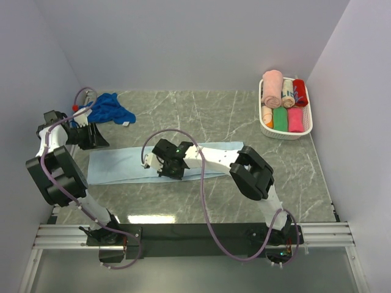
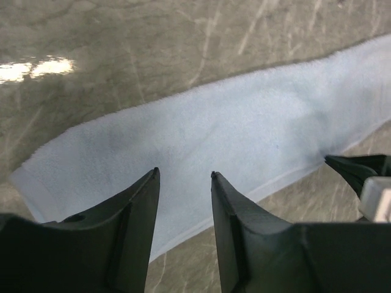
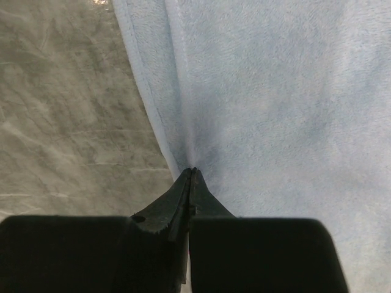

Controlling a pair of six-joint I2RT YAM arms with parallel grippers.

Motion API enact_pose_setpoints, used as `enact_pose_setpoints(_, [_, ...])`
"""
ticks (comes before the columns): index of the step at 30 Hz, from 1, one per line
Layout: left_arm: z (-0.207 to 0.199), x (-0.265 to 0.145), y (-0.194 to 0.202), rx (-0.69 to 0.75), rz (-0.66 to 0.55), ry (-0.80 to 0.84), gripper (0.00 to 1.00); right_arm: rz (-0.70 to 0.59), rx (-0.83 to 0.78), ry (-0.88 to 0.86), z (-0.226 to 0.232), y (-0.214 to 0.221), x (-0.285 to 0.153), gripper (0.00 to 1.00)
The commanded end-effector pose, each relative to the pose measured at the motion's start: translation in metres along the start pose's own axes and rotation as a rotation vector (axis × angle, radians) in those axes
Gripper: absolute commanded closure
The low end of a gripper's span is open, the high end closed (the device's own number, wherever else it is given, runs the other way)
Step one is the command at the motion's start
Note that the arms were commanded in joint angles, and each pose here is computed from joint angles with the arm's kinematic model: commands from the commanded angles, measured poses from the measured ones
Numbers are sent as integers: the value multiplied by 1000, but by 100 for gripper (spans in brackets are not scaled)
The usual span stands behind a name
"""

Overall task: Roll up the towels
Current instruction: Fold the towel

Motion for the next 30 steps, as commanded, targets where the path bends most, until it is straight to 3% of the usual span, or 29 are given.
enact_pose_setpoints(1, [-23,-18,-5,111,-53,95,56,-4,12,-10,1,0,9,100])
enact_pose_setpoints(7, [-40,-29,5,285,-61,167,62,-22,73,-4,-14,-3,6,100])
enact_pose_setpoints(17, [-49,-37,5,316,-104,190,61,-113,87,-65,-3,-18,-54,100])
enact_pose_setpoints(23, [-51,-40,13,344,-115,182,59,-11,107,-117,15,17,-14,100])
enact_pose_setpoints(30, [-48,-38,29,424,-67,171,54,27,128,-70,6,11,20,100])
Point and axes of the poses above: each gripper's point midway between its finger pads, its own x axis out along the fingers, its own z axis along the line the jaws close on, y = z × x, the point moved 6 cm from there along -x, back along the fingers, and after that the axes turned 10 degrees about x, right-handed, at the moved point
